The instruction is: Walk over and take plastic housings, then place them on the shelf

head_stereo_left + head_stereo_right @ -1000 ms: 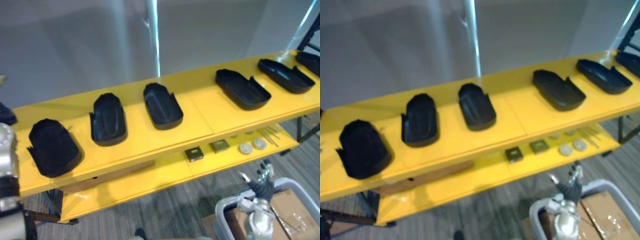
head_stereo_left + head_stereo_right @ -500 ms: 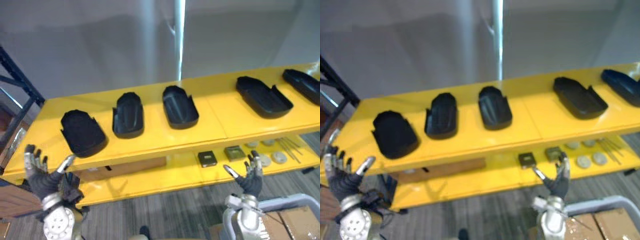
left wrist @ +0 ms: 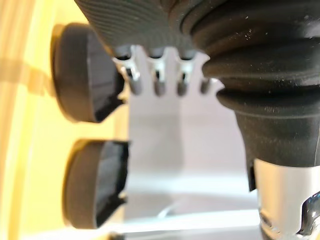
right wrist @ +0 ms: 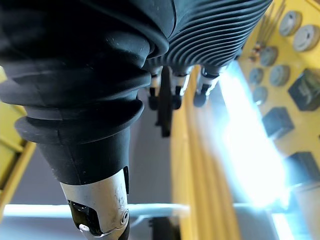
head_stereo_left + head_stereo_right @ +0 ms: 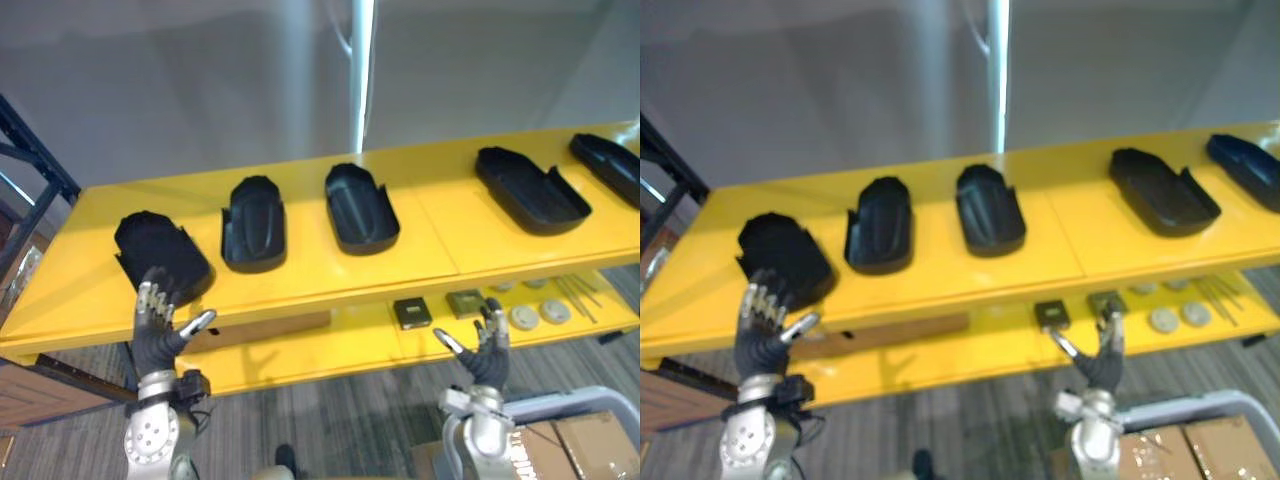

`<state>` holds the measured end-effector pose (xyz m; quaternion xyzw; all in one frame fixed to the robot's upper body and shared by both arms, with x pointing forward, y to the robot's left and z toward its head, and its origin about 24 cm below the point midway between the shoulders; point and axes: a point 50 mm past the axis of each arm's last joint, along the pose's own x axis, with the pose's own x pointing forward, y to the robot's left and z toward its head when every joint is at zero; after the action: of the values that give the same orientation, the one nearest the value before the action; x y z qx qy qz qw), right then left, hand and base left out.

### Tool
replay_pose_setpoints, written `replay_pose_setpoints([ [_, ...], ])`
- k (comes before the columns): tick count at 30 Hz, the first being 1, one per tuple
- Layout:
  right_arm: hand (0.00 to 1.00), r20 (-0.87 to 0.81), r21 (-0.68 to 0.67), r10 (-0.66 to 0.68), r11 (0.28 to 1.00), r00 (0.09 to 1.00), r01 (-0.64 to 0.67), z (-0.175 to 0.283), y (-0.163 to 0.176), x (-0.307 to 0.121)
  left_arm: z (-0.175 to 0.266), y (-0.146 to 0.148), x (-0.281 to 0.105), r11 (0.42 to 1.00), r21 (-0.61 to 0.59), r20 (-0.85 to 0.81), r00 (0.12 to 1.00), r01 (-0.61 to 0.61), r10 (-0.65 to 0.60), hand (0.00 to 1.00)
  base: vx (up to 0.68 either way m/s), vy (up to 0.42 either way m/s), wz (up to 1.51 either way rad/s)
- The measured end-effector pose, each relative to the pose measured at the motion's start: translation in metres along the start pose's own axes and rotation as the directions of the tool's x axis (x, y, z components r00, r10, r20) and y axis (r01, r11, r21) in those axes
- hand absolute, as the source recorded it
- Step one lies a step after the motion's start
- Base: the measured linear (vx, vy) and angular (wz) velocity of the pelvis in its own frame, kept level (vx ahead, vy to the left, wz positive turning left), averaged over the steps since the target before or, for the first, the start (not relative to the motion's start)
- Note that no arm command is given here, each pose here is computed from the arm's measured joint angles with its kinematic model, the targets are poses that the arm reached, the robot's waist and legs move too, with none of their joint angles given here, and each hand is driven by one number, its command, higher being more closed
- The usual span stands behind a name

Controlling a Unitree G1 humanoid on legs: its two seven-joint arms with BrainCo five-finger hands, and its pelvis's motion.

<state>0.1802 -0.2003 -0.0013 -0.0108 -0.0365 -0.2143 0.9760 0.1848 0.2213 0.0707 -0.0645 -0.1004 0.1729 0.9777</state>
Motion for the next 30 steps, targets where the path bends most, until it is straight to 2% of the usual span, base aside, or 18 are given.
replay_pose_setpoints([
  [4, 0.00, -0.001, 0.001, 0.017, 1.000, 1.000, -0.017, 0.000, 0.003, 0.000, -0.003, -0.010, 0.006, 0.999, -0.037, -0.003, 1.000, 0.025, -0.025, 0.00, -0.02, 0.001, -0.11],
  [8, 0.00, 0.003, -0.004, 0.018, 1.000, 1.000, -0.018, 0.000, 0.003, 0.001, -0.003, -0.013, 0.019, 0.999, -0.025, 0.002, 0.999, 0.033, -0.033, 0.00, -0.03, 0.008, -0.18],
  [14, 0.00, 0.005, -0.015, 0.022, 1.000, 1.000, -0.022, 0.000, 0.000, 0.001, -0.002, -0.015, 0.029, 1.000, -0.027, 0.014, 1.000, 0.004, -0.003, 0.00, -0.01, 0.008, -0.11],
  [20, 0.00, 0.028, -0.001, 0.078, 0.997, 0.997, -0.078, 0.005, 0.004, 0.002, 0.002, -0.008, 0.027, 0.992, -0.021, 0.057, 0.990, -0.125, 0.126, 0.00, 0.00, 0.002, -0.06],
  [24, 0.00, 0.141, 0.144, 0.193, 0.967, 0.971, -0.212, 0.026, 0.018, 0.006, 0.026, 0.002, 0.018, 0.972, -0.018, 0.196, 0.953, -0.232, 0.231, 0.00, 0.00, -0.005, 0.12],
  [25, 0.00, 0.197, 0.185, 0.262, 0.936, 0.945, -0.298, 0.036, 0.035, 0.009, 0.037, 0.012, 0.013, 0.953, 0.000, 0.261, 0.920, -0.303, 0.292, 0.00, -0.01, -0.013, 0.37],
  [27, 0.00, 0.261, 0.183, 0.363, 0.891, 0.895, -0.415, 0.046, 0.056, 0.011, 0.045, 0.025, 0.007, 0.922, -0.004, 0.309, 0.877, -0.386, 0.369, 0.00, 0.00, -0.018, 0.51],
  [29, 0.00, 0.352, 0.178, 0.487, 0.804, 0.799, -0.568, 0.064, 0.090, 0.013, 0.056, 0.045, -0.006, 0.856, -0.022, 0.359, 0.795, -0.516, 0.488, 0.00, 0.00, -0.026, 0.77],
  [30, 0.00, 0.375, 0.171, 0.515, 0.779, 0.771, -0.604, 0.069, 0.098, 0.013, 0.057, 0.050, -0.010, 0.841, -0.021, 0.363, 0.780, -0.540, 0.510, 0.00, 0.01, -0.029, 0.71],
])
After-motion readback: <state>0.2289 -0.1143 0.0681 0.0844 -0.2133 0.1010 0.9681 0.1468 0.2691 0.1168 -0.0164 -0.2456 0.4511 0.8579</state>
